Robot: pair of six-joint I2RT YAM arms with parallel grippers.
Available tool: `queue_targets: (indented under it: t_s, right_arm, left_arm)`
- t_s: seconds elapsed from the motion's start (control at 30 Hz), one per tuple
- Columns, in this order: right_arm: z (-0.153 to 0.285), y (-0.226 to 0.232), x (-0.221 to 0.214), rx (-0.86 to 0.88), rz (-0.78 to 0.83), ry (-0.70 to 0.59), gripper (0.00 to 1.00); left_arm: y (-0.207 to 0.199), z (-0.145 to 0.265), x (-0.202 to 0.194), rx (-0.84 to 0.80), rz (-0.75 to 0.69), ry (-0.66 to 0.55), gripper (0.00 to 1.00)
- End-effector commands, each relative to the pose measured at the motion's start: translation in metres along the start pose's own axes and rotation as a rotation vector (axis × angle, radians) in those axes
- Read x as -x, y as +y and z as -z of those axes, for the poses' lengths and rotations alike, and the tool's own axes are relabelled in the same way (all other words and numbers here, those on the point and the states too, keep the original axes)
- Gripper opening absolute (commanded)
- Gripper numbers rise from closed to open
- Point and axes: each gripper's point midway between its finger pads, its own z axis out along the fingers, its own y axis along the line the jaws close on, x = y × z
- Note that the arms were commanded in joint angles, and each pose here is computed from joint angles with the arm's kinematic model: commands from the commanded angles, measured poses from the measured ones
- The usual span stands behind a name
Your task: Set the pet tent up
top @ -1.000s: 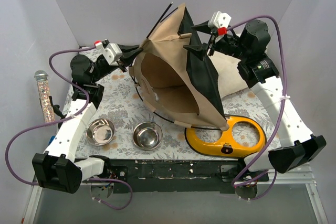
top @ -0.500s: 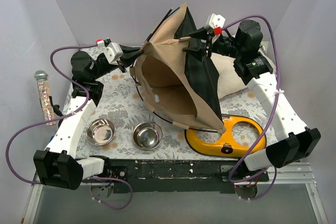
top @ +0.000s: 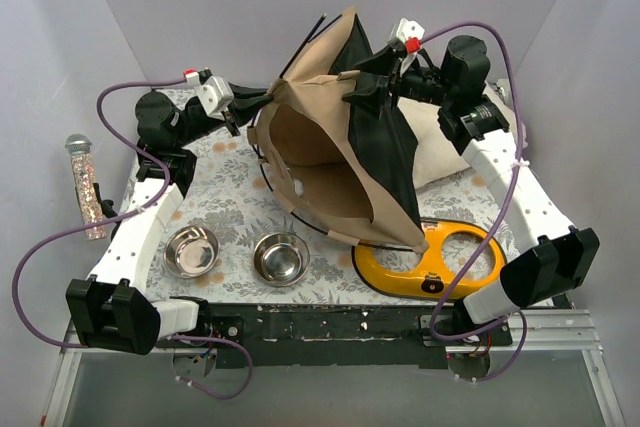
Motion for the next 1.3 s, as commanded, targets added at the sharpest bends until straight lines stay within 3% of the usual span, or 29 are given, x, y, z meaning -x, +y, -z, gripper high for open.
queue_targets:
  t_s: [0.0, 0.33, 0.53, 0.67, 0.8, 0.83, 0.87, 0.9, 1.0, 1.03, 1.27]
  right_arm:
    - [-0.001, -0.007, 0.022, -0.016, -0.041, -0.051, 0.78]
    - [-0.001, 0.009, 0.021, 0.095, -0.411, -0.072, 0.77]
    - [-0.006, 0.008, 0.013, 0.107, -0.537, -0.060, 0.75]
    - [-0.007, 0.007, 0.006, 0.102, -0.566, -0.046, 0.57]
    - [-0.005, 0.003, 0.011, 0.056, -0.544, -0.063, 0.08]
    - [-0.004, 0.001, 0.015, 0.045, -0.537, -0.073, 0.01]
    - [-0.003, 0.000, 0.018, 0.035, -0.533, -0.082, 0.01]
    - [-0.003, -0.002, 0.023, 0.025, -0.527, -0.095, 0.01]
    - [-0.002, -0.005, 0.033, 0.001, -0.546, -0.128, 0.01]
    - [-0.002, -0.006, 0.036, -0.001, -0.548, -0.139, 0.01]
    - [-0.003, -0.014, 0.046, -0.037, -0.526, -0.148, 0.01]
  left_arm:
    - [0.000, -0.002, 0.008, -0.029, -0.021, -0.002, 0.00]
    - [0.003, -0.004, 0.005, -0.030, -0.028, 0.009, 0.00]
    - [0.003, -0.005, 0.004, -0.035, -0.032, 0.010, 0.00]
    - [0.006, -0.005, 0.002, -0.024, -0.021, 0.017, 0.00]
    - [0.006, -0.005, -0.006, -0.020, -0.002, 0.041, 0.00]
    - [0.004, -0.004, -0.008, -0.021, 0.005, 0.048, 0.00]
    - [0.004, -0.002, -0.011, -0.016, 0.014, 0.060, 0.00]
    - [0.003, -0.002, -0.012, -0.014, 0.017, 0.065, 0.05]
    - [-0.003, 0.003, -0.013, -0.015, 0.056, 0.087, 0.45]
    - [-0.004, 0.004, -0.011, -0.008, 0.074, 0.088, 0.53]
    - [-0.010, 0.021, 0.035, 0.155, 0.296, -0.018, 0.75]
